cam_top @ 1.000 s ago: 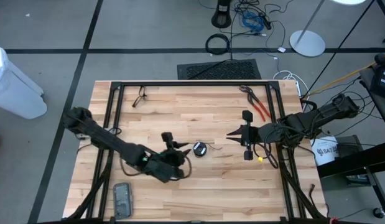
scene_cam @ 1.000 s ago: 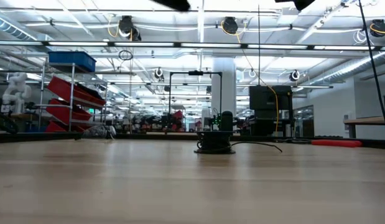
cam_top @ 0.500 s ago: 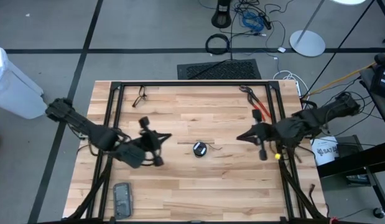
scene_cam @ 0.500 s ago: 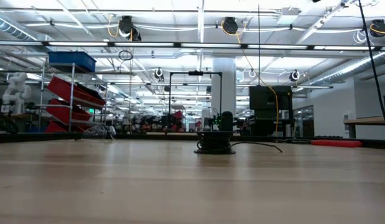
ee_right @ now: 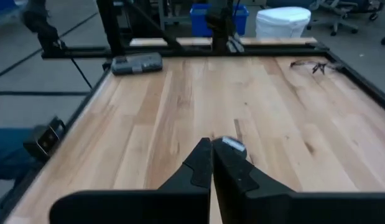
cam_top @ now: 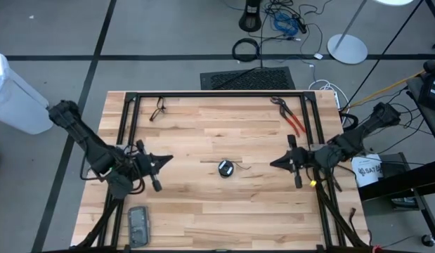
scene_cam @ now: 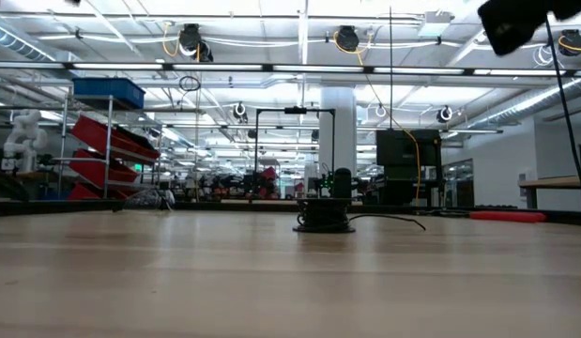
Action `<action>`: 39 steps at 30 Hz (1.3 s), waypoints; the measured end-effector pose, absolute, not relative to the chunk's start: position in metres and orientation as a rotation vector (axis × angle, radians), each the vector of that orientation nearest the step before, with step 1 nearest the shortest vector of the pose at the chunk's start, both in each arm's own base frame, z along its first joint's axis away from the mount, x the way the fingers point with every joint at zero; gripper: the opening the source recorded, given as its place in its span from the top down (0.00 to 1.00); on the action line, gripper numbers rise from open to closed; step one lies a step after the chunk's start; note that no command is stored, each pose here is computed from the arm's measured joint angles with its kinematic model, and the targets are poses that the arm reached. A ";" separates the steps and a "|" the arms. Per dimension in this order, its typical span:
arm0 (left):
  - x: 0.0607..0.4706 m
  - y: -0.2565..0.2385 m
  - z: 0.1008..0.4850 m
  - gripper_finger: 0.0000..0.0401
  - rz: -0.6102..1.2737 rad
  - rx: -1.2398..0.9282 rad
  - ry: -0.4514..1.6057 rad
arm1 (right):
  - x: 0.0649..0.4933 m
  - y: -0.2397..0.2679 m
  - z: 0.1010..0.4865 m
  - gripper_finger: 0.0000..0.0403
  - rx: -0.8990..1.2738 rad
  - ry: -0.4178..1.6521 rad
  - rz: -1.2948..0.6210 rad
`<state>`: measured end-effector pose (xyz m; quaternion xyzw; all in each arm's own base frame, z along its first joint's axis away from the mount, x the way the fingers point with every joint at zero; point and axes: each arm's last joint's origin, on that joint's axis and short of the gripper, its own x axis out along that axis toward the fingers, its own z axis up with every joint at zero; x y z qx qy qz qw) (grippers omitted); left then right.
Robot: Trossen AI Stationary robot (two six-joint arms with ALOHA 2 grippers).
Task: Coil cords
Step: Return to Home Position
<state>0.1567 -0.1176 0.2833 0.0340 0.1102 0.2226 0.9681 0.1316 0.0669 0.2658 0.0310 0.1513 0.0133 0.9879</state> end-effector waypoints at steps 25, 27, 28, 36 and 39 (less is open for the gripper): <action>0.135 -0.049 0.159 0.99 0.185 -0.037 0.007 | 0.127 0.039 0.153 1.00 0.203 0.151 0.070; 0.136 -0.047 0.159 0.99 0.182 -0.011 0.005 | 0.127 0.037 0.153 1.00 0.202 0.157 0.061; 0.136 -0.047 0.160 0.99 0.179 0.000 0.004 | 0.128 0.036 0.153 1.00 0.203 0.158 0.060; 0.130 -0.045 0.174 0.99 0.099 -0.018 -0.094 | 0.125 0.034 0.149 1.00 0.222 0.205 0.076; 0.125 -0.045 0.181 0.99 0.037 -0.040 -0.149 | 0.122 0.033 0.151 1.00 0.227 0.191 0.077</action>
